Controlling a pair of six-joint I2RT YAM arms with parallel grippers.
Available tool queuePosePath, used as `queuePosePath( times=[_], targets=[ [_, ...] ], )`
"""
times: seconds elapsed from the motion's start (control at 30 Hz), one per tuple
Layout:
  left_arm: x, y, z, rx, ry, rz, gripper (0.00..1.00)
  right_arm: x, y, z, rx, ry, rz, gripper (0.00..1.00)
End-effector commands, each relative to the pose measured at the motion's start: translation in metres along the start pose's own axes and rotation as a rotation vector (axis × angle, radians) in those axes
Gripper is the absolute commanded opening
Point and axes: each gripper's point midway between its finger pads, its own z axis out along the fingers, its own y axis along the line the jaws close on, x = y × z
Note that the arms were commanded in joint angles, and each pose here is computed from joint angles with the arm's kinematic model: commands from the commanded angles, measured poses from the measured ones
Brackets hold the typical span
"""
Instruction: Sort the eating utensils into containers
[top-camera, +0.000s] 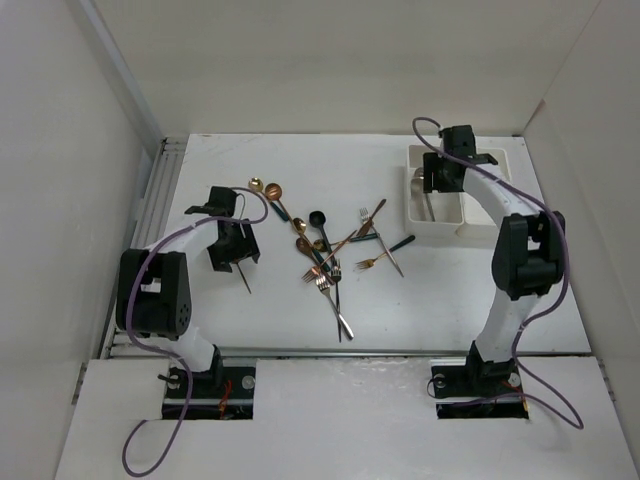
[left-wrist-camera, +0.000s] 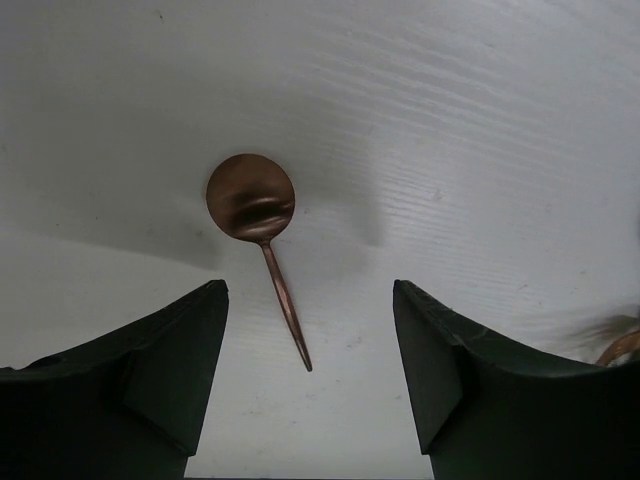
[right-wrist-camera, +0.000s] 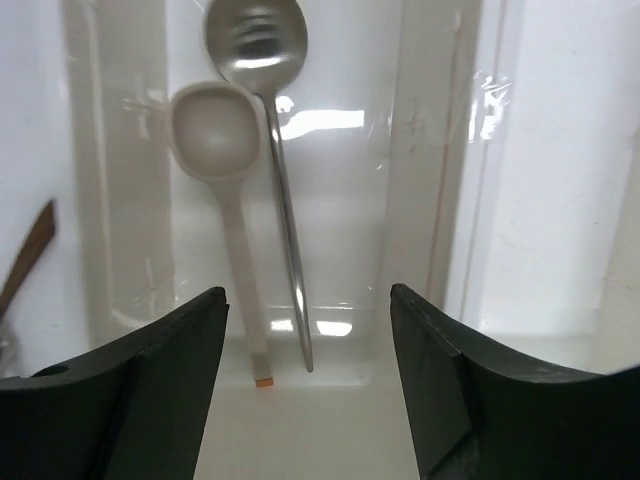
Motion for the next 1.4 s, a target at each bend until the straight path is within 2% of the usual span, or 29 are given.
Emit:
queuePosePath(
  times=[0.0,0.37,0.43,0.47,0.53,0.63,0.73,0.8,0.83,0.9,0.93,0.97,1.03,1.07,1.1,1.2,1.33,1.37],
  targets=[
    [0.014,0.01,0.008,-0.055,0.062,-0.027,0.63,-0.038,-0.004,-0.046,-0.011,-0.134,0.019,0.72],
    [0.023,0.019,0.027,-0.094,0.116,-0.045,0.44,-0.058,-0.01,-0.095,-0.018,-0.248,0.036,0.72],
    [0.023,0.019,0.03,-0.094,0.116,-0.045,0.34,-0.062,-0.013,-0.105,-0.009,-0.272,0.041,0.73],
    [0.027,0.019,0.031,-0.089,0.129,-0.046,0.2,-0.069,-0.016,-0.115,0.0,-0.298,0.047,0.73],
    [0.025,0.016,0.031,-0.076,0.125,-0.047,0.0,-0.077,-0.018,-0.129,-0.002,-0.335,0.053,0.73],
    [0.023,0.018,0.034,-0.062,0.116,-0.049,0.0,-0.082,-0.019,-0.141,-0.004,-0.362,0.057,0.73],
    [0.001,0.007,0.021,0.013,0.046,-0.054,0.0,-0.089,-0.005,-0.159,-0.054,-0.41,0.022,0.73],
    [-0.019,-0.017,0.0,0.132,0.009,-0.044,0.0,-0.088,0.008,-0.169,-0.074,-0.436,-0.039,0.73],
    [-0.051,-0.038,-0.027,0.215,-0.082,-0.029,0.0,-0.081,0.028,-0.171,-0.108,-0.43,-0.089,0.74],
    [-0.086,-0.069,-0.067,0.354,-0.193,0.012,0.0,-0.085,0.059,-0.186,-0.178,-0.485,-0.171,0.82],
    [-0.116,-0.092,-0.114,0.46,-0.312,0.05,0.0,-0.082,0.081,-0.194,-0.251,-0.504,-0.215,0.83],
    [-0.128,-0.108,-0.139,0.504,-0.386,0.11,0.0,-0.077,0.121,-0.208,-0.348,-0.529,-0.28,0.89],
    [-0.151,-0.135,-0.189,0.576,-0.552,0.221,0.0,-0.079,0.167,-0.237,-0.49,-0.614,-0.339,0.96],
    [-0.156,-0.153,-0.225,0.625,-0.643,0.281,0.0,-0.072,0.208,-0.267,-0.633,-0.657,-0.395,0.98],
    [-0.16,-0.157,-0.241,0.654,-0.685,0.295,0.0,-0.077,0.23,-0.285,-0.708,-0.715,-0.414,0.99],
    [-0.147,-0.182,-0.278,0.807,-0.723,0.354,0.0,-0.072,0.288,-0.335,-0.945,-0.779,-0.455,0.99],
    [-0.118,-0.204,-0.292,0.899,-0.696,0.418,0.0,-0.083,0.322,-0.35,-1.067,-0.771,-0.404,0.99],
    [-0.115,-0.207,-0.3,0.917,-0.71,0.422,0.0,-0.082,0.331,-0.337,-1.077,-0.725,-0.372,0.98]
  ],
)
